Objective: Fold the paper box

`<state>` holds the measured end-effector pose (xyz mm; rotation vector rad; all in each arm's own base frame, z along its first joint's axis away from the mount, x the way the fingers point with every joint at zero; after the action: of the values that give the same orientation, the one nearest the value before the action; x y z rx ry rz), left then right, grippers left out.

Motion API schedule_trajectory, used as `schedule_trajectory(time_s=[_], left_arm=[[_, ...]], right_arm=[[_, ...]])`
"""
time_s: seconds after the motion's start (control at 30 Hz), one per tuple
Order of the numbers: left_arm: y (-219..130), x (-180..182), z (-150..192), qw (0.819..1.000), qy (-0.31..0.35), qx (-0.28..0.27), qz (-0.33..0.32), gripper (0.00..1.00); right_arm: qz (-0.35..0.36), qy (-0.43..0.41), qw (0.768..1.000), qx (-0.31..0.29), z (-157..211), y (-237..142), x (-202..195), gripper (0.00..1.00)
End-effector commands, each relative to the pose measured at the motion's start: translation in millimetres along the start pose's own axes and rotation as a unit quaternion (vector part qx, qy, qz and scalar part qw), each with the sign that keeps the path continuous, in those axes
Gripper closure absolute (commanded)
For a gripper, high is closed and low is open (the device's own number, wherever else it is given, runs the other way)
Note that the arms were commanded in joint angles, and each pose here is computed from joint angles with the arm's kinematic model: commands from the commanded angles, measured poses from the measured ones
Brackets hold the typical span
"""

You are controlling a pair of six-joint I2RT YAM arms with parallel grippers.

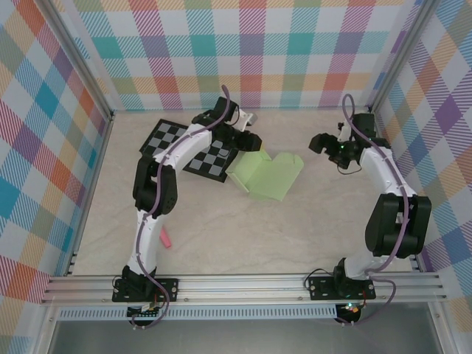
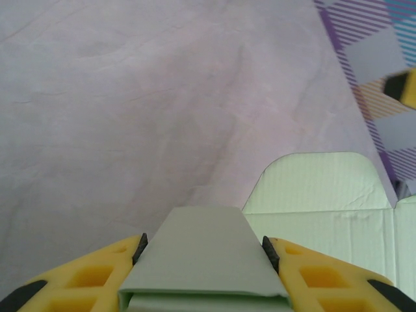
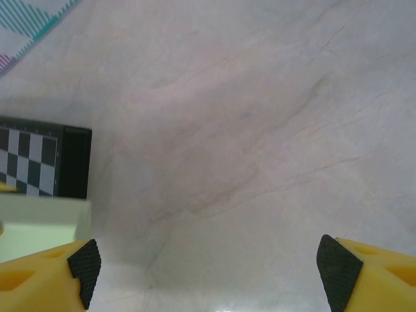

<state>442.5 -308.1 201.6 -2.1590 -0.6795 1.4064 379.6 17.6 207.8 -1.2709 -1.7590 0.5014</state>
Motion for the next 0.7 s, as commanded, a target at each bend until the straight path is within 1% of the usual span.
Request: schedule_trajectory(time_s=[0.0,0.03,0.07,0.1,0.13,0.17,0.2,0.27,0.37,0.43,0.5,0.57,0.67], left_arm=[[-36.9,-49.5,2.9,0.992,0.104,-0.007,0.07,0.64],[-40.5,-54.9,6.4,0.989,0.127,-0.002,0.078,0.64],[-43.5,-60.3,9.7,0.985,0.149,0.004,0.089,0.64],[-45.7,-64.2,12.7,0.98,0.17,0.009,0.098,0.63],[-47.9,-67.0,15.2,0.977,0.189,0.012,0.102,0.63],[-49.2,-69.0,17.7,0.972,0.207,0.017,0.106,0.63],[-49.6,-69.7,20.7,0.968,0.223,0.024,0.108,0.63],[-52.4,-72.7,25.3,0.962,0.249,0.034,0.111,0.63],[-58.1,-79.3,35.9,0.95,0.285,0.048,0.118,0.63],[-63.4,-85.8,44.8,0.941,0.309,0.055,0.129,0.63],[-67.2,-90.8,50.2,0.934,0.322,0.055,0.142,0.63],[-68.0,-92.0,50.9,0.934,0.325,0.052,0.142,0.63],[-71.2,-94.0,49.3,0.933,0.327,0.051,0.141,0.63]], right_arm=[[-0.118,-0.084,0.989,-0.031,-9.8,2.3,20.8,0.05],[-0.184,-0.138,0.972,-0.037,-10.6,0.2,35.9,0.02],[-0.239,-0.178,0.954,-0.04,-8.2,-1.4,49.7,0.08],[-0.281,-0.216,0.934,-0.039,-4.3,-2.0,63.2,0.23],[-0.275,-0.238,0.931,-0.036,-2.6,4.1,67.8,0.28],[-0.263,-0.25,0.931,-0.036,-0.7,11.2,69.1,0.28],[-0.275,-0.28,0.919,-0.041,4.5,16.9,73.7,0.25],[-0.323,-0.339,0.882,-0.053,18.0,22.2,84.1,0.23],[-0.365,-0.388,0.845,-0.045,26.6,23.3,95.4,0.22],[-0.389,-0.395,0.831,-0.039,24.9,22.7,101.4,0.22],[-0.416,-0.412,0.81,-0.034,27.4,19.2,112.4,0.23],[-0.429,-0.429,0.794,-0.032,34.8,16.7,123.0,0.23],[-0.441,-0.444,0.779,-0.039,48.6,15.4,131.8,0.21]])
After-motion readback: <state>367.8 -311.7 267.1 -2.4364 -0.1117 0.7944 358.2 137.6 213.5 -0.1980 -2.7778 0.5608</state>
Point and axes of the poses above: each hand's point on the last joint's axis, 136 mm out from that joint toward the fingers, its own y axis out along the fingers, its own x axis along the line the jaws close on, z = x × y, the point moved 6 cm from there along -y, back along the fingers, and after that the axes turned 14 degrees about -y, right-handed, at the moved point
